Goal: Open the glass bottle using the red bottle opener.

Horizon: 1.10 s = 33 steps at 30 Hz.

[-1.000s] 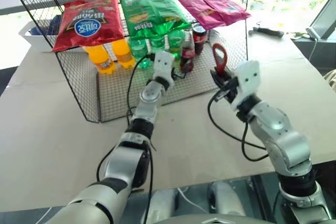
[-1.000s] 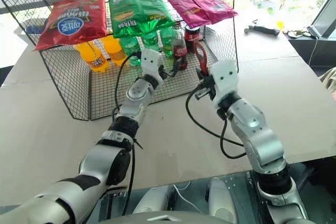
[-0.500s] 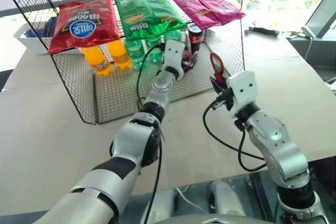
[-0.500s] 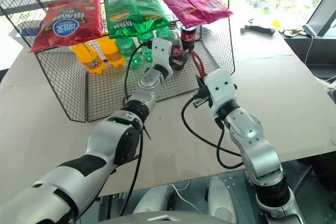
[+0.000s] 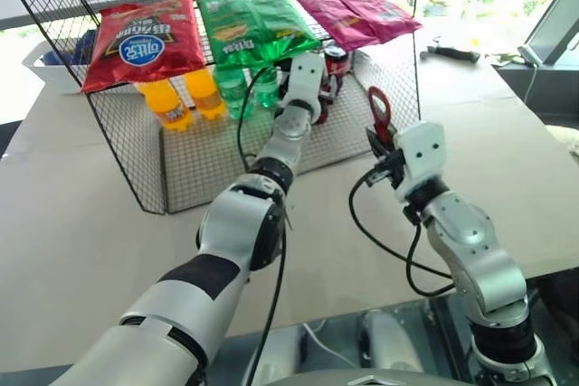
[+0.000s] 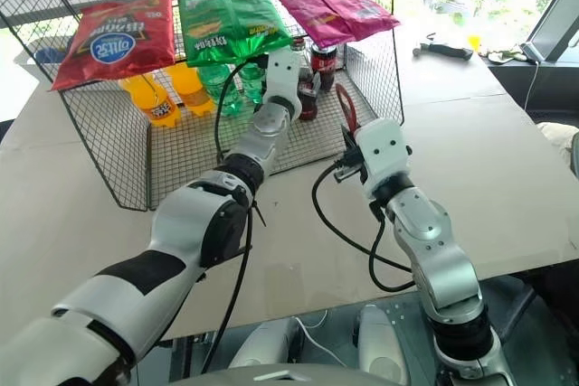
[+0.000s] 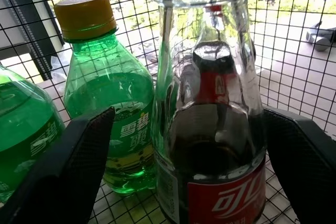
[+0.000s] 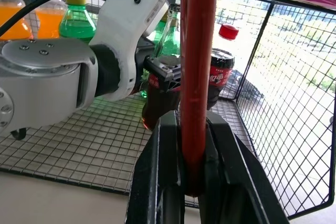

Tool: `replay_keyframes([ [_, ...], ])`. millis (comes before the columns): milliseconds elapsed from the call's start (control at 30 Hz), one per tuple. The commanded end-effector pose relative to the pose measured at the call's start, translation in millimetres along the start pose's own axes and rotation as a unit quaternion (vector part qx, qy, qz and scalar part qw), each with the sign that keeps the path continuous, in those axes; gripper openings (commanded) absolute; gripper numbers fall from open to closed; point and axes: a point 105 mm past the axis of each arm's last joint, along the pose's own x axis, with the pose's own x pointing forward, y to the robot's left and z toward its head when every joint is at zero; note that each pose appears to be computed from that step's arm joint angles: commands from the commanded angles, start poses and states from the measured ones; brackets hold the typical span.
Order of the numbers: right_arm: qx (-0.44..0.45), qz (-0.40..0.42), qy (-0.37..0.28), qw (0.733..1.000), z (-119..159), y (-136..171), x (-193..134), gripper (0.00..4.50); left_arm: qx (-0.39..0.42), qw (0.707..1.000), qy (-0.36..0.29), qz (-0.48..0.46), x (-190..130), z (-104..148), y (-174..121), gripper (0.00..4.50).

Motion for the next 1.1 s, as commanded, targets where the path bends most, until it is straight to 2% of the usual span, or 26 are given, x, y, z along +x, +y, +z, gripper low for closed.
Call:
replay_keyframes([
  [33, -0.003, -0.015, -0.034, 0.999, 17, -3, -4, 0.00, 0.013, 1.000, -0.013, 0.001, 4, 15, -1, 4.07],
  [100, -0.001, -0.017, -0.035, 0.999, 17, -4, -4, 0.00, 0.015, 1.000, -0.005, -0.004, 4, 13, -4, 3.81],
  [133, -0.001, -0.019, -0.036, 0.999, 18, -5, -4, 0.00, 0.014, 1.000, -0.003, -0.006, 4, 12, -4, 3.50],
  [167, 0.000, -0.020, -0.035, 0.999, 18, -5, -4, 0.00, 0.013, 1.000, -0.002, -0.007, 4, 12, -5, 2.97],
  [233, 0.001, -0.021, -0.035, 0.999, 17, -6, -4, 0.00, 0.008, 1.000, -0.003, -0.009, 4, 12, -5, 2.48],
  [467, -0.004, -0.028, -0.035, 0.999, 18, -11, -5, 0.00, -0.040, 0.998, -0.022, -0.052, 3, 17, -10, 2.46],
  [700, -0.019, -0.040, -0.037, 0.998, 19, -26, -5, 0.00, -0.086, 0.978, -0.084, -0.169, -10, 31, -10, 2.46],
  [767, -0.024, -0.041, -0.036, 0.998, 19, -30, -4, 0.00, -0.093, 0.965, -0.101, -0.222, -26, 30, -11, 2.46],
  [900, -0.036, -0.050, -0.036, 0.997, 20, -44, -4, 0.00, -0.062, 0.939, -0.116, -0.319, -79, 32, -11, 2.46],
  [1100, -0.049, -0.060, -0.041, 0.996, 23, -65, 1, 0.00, -0.047, 0.923, -0.102, -0.367, -149, 50, 8, 2.46],
])
